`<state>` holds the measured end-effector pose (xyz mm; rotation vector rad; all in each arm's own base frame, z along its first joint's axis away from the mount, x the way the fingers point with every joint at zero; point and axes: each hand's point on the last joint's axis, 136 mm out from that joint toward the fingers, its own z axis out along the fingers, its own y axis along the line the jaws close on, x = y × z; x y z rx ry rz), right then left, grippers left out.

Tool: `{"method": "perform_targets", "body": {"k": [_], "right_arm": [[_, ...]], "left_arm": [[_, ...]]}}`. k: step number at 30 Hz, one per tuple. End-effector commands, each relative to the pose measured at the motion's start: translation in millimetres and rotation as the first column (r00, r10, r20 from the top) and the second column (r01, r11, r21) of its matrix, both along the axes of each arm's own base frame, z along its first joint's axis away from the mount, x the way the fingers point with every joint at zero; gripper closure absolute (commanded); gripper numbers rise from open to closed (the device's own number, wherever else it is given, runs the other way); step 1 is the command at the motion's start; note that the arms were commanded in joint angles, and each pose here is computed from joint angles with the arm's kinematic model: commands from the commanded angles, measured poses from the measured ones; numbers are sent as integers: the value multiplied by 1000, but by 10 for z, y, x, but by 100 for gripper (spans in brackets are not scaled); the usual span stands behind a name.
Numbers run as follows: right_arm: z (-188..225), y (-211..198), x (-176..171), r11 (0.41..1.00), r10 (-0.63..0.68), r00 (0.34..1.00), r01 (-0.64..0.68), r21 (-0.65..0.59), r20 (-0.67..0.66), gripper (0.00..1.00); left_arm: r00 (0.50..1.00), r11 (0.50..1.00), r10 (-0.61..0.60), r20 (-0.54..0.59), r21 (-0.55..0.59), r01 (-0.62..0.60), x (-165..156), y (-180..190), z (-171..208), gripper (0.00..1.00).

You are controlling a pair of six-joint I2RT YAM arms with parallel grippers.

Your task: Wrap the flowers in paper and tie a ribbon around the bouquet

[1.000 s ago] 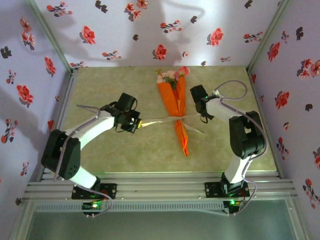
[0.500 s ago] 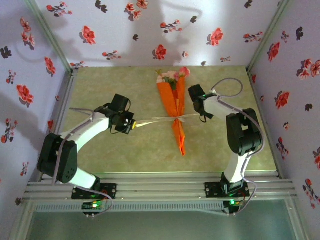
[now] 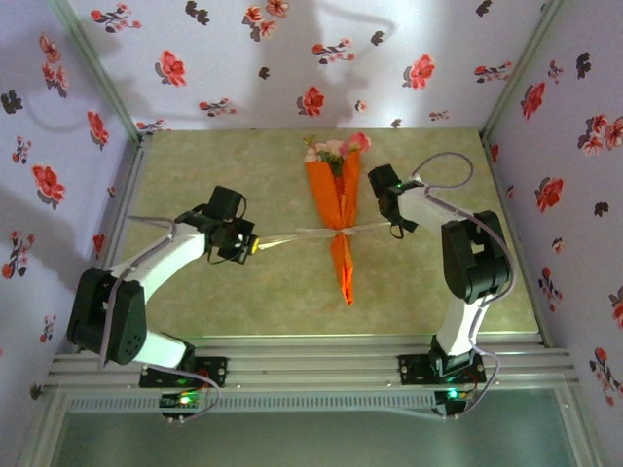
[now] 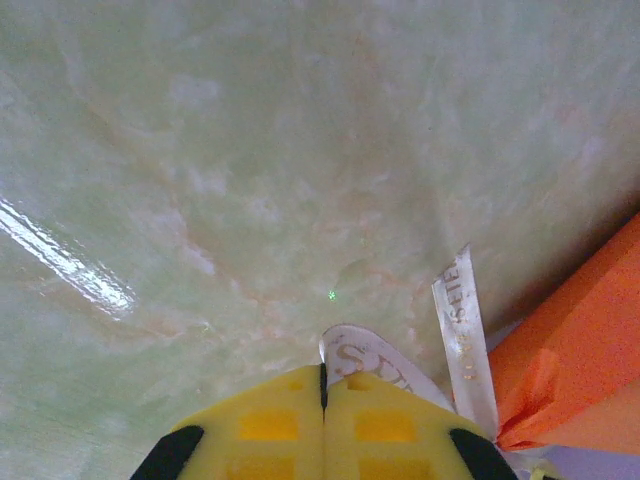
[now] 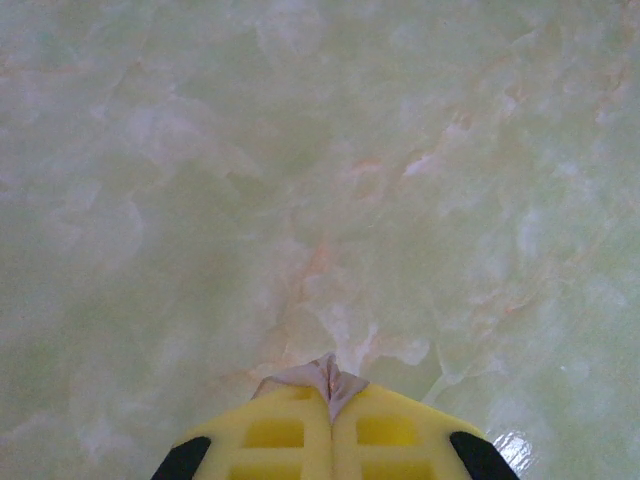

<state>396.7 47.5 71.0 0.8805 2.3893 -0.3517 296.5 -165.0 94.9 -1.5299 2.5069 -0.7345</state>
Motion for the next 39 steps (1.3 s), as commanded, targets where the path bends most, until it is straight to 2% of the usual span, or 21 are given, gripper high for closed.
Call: {"method": "perform_targets", "body": {"k": [1, 22, 39], "right_arm": [[77, -377, -41, 990, -67, 998, 64, -128, -19, 100], [96, -484, -170, 978, -38, 996, 21, -209, -78, 100], [109, -511, -224, 982, -33, 996, 16, -189, -87, 100]], "left_arm": [[997, 990, 56, -61, 131, -48, -190, 395, -132, 100], [995, 987, 57, -79, 156, -44, -372, 508, -198, 100], [996, 988, 43, -75, 154, -31, -429, 525, -216, 100]]}}
